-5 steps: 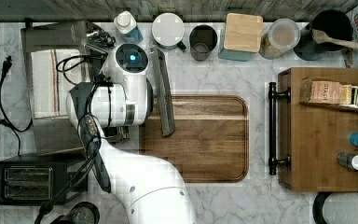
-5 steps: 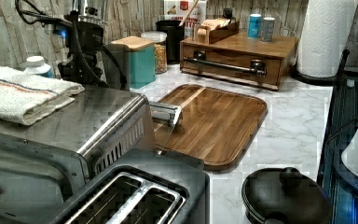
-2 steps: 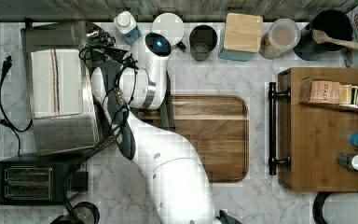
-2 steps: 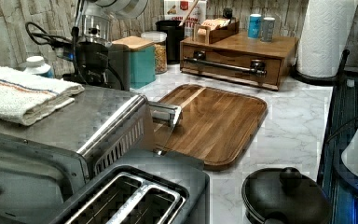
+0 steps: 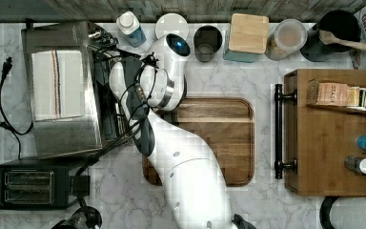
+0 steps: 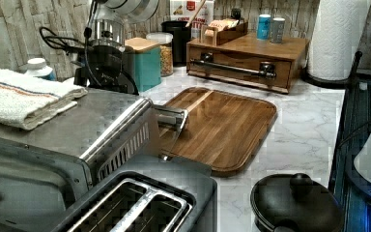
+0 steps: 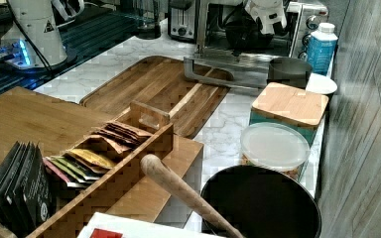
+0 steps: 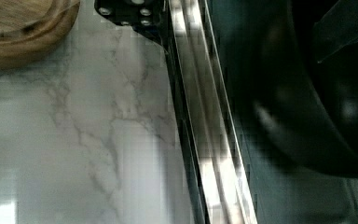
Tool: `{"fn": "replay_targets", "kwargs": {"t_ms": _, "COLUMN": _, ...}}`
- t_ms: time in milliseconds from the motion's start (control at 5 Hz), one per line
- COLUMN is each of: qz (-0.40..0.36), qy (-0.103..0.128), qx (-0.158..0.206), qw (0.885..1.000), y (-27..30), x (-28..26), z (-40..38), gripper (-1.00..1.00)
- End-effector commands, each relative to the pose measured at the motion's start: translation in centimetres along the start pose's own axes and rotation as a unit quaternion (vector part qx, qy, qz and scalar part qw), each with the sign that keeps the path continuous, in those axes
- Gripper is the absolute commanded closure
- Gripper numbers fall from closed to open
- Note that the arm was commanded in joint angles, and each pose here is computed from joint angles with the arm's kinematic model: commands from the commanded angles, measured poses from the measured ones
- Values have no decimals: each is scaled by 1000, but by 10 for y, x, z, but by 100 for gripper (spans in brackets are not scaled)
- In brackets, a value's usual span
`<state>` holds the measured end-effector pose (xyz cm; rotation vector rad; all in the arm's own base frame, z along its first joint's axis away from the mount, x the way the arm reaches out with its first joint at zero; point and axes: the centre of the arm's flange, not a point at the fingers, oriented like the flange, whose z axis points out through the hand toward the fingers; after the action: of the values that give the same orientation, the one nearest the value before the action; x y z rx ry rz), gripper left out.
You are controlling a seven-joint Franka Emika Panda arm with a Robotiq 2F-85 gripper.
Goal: Put the bowl in the oven.
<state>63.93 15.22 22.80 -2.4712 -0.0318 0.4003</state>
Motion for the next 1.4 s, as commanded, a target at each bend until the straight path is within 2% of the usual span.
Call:
{"fn": "replay_targets", "kwargs": {"t_ms": 200, "qz": 15, "qy": 126, "qx": 46, "qw": 991, "y": -26, "x": -9, "z": -123, "gripper": -100}}
{"fn": "replay_targets", "kwargs": {"t_ms": 400, "qz": 15, "qy": 140, "qx": 16, "qw": 990, "y": -26, "x": -15, "z": -143, "gripper": -100}}
{"fn": "replay_targets", "kwargs": {"t_ms": 1400, "qz": 15, "qy": 140, "qx": 16, "qw": 990, "y": -26, "x": -15, "z": -143, "gripper": -100}}
